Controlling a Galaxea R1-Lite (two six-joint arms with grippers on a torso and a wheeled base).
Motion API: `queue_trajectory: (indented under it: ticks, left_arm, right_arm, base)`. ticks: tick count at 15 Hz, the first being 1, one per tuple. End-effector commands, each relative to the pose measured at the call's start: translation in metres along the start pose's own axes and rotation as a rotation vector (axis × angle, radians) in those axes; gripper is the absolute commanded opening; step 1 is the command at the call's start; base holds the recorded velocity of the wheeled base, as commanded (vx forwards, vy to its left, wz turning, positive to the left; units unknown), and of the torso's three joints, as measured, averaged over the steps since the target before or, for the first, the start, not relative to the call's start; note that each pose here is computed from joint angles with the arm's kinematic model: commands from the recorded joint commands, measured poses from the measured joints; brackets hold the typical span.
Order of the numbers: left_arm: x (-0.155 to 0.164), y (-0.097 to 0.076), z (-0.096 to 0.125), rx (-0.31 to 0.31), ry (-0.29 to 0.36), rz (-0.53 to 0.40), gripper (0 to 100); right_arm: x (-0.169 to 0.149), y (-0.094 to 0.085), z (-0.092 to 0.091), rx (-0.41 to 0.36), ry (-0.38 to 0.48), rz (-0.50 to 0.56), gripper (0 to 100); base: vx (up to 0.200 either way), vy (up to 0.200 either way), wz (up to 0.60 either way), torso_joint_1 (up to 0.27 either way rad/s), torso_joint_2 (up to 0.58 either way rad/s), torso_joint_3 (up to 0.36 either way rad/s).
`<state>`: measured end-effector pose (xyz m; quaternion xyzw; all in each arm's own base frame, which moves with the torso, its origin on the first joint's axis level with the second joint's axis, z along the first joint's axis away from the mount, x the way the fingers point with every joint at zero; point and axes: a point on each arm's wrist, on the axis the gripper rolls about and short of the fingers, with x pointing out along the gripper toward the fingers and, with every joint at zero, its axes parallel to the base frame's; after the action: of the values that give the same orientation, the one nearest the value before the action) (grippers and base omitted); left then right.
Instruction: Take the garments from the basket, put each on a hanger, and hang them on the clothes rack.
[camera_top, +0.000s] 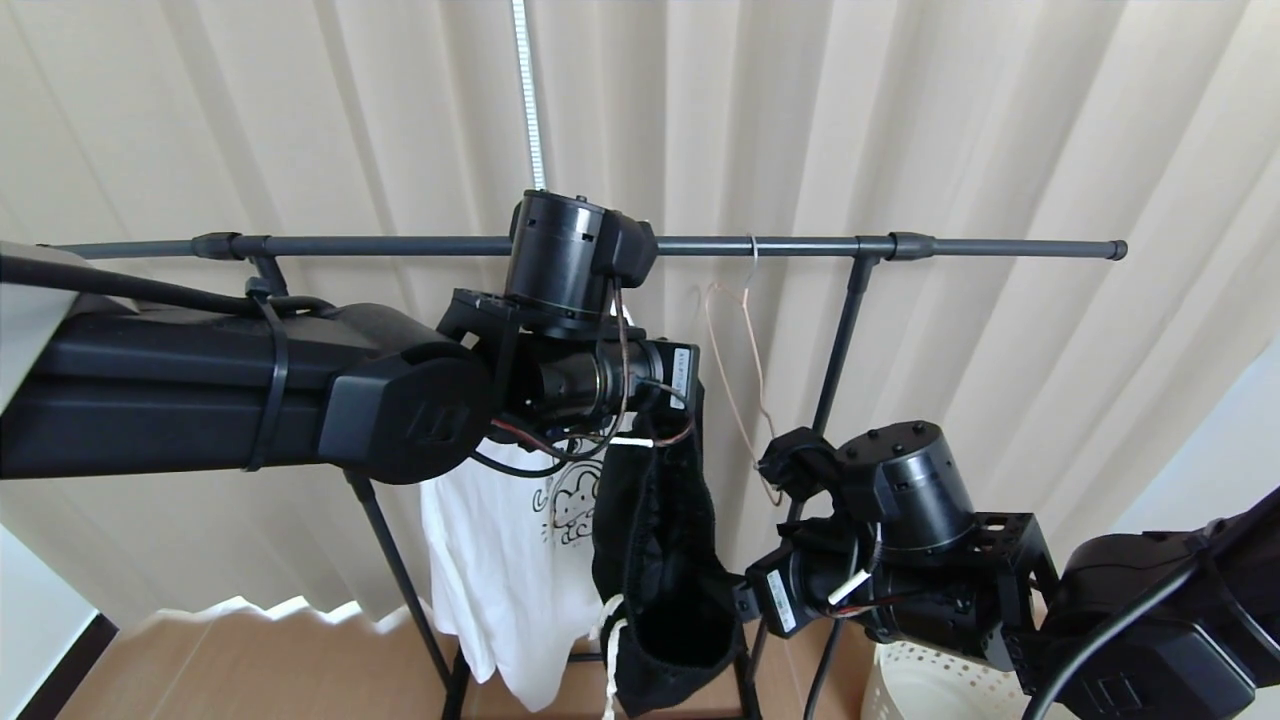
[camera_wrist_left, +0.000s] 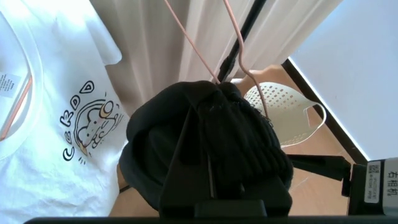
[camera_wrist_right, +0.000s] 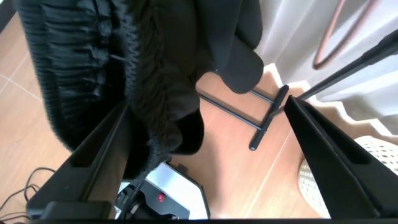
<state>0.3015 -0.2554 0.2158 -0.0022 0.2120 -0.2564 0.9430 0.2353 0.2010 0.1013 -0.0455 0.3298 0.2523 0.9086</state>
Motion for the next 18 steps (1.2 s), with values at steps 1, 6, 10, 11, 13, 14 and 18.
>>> queue_trajectory:
  ticks: [1, 6, 10, 11, 13, 14, 18]
  left_arm:
    - [-0.001, 0.0, 0.001, -0.001, -0.005, -0.002, 0]
    - [-0.001, 0.0, 0.0, 0.0, 0.003, -0.002, 0]
    - [0.0, 0.003, -0.013, 0.006, 0.048, -0.007, 0]
    - [-0.003, 0.004, -0.015, 0.006, 0.058, -0.02, 0]
    - [-0.009, 0.005, -0.023, 0.015, 0.095, -0.076, 0]
    - [-0.01, 0.007, -0.03, 0.033, 0.117, -0.075, 0]
    - [-0.006, 0.008, -0.056, 0.064, 0.195, -0.077, 0]
  right_arm:
    - [0.003, 0.0, -0.002, -0.001, 0.011, -0.002, 100]
    - [0.004, -0.014, 0.003, 0.029, -0.022, -0.034, 0]
    - [-0.026, -0.052, 0.024, 0.061, -0.127, -0.126, 0]
    - [-0.033, -0.058, 0.028, 0.062, -0.149, -0.139, 0]
    - [-0.047, -0.069, 0.034, 0.06, -0.19, -0.175, 0]
    - [-0.055, -0.074, 0.036, 0.054, -0.21, -0.192, 0]
    - [-0.086, -0.082, 0.041, 0.006, -0.257, -0.27, 0]
  base:
    - [0.0, 0.0, 0.0, 0.0, 0.0, 0.0]
    - [0.0, 0.0, 0.0, 0.0, 0.0, 0.0]
    - [0.0, 0.0, 0.0, 0.0, 0.0, 0.0]
    - [0.0, 0.0, 0.0, 0.0, 0.0, 0.0]
    - [0.0, 0.0, 0.0, 0.0, 0.0, 0.0]
    - [0.0, 0.0, 0.0, 0.0, 0.0, 0.0]
    - [0.0, 0.0, 0.0, 0.0, 0.0, 0.0]
